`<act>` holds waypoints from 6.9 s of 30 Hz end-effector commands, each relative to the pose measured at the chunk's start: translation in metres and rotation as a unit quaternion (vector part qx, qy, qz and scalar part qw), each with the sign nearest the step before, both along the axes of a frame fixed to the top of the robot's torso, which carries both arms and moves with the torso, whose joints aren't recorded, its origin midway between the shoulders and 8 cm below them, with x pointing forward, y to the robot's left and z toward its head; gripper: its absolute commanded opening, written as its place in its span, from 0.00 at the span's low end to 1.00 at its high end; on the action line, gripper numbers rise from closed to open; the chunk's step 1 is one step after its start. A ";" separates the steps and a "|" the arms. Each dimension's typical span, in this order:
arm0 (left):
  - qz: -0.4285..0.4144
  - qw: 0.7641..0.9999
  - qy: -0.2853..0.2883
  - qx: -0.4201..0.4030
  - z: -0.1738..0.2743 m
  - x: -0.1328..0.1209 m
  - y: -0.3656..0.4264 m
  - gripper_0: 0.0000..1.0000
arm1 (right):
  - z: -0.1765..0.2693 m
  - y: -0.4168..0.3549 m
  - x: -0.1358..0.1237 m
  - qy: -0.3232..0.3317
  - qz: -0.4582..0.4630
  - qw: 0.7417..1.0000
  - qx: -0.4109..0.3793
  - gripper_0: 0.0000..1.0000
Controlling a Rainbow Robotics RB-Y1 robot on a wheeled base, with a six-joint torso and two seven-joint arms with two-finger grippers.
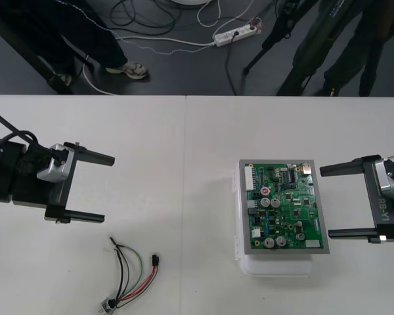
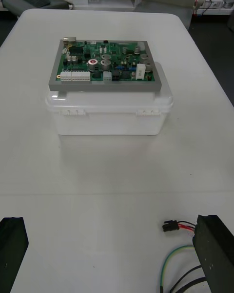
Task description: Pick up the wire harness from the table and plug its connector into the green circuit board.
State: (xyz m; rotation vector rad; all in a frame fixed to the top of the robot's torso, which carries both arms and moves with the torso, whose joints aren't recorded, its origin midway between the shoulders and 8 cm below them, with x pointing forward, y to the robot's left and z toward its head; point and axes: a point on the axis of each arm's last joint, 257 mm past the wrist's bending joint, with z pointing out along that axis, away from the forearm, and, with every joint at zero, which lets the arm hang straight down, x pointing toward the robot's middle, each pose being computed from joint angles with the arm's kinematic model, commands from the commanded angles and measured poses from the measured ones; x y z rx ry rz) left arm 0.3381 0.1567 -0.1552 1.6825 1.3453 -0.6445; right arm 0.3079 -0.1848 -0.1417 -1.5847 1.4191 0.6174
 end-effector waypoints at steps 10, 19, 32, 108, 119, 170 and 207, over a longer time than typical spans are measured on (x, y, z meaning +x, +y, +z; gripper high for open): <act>0.041 0.988 0.084 0.121 -0.026 -0.070 0.023 1.00 | 0.035 0.002 0.000 0.005 0.005 0.998 0.064 1.00; 0.114 0.975 0.097 0.165 -0.046 -0.093 0.025 1.00 | 0.063 0.027 -0.016 0.010 0.039 0.989 0.143 1.00; 0.220 0.947 0.114 0.206 -0.069 -0.113 0.038 1.00 | 0.080 0.043 -0.016 0.023 0.047 0.972 0.228 1.00; 0.344 0.880 0.168 0.281 -0.232 -0.117 0.034 1.00 | 0.062 0.082 0.013 -0.038 0.141 0.956 0.256 1.00; 0.345 0.886 0.153 0.269 -0.258 -0.108 0.026 1.00 | 0.066 0.086 0.014 -0.060 0.144 0.951 0.266 1.00; 0.370 0.871 0.171 0.276 -0.299 -0.127 0.051 1.00 | 0.065 0.081 0.026 -0.080 0.129 0.953 0.263 1.00; 0.361 0.877 0.153 0.277 -0.298 -0.121 0.053 0.00 | 0.066 0.080 0.026 -0.084 0.130 0.952 0.265 1.00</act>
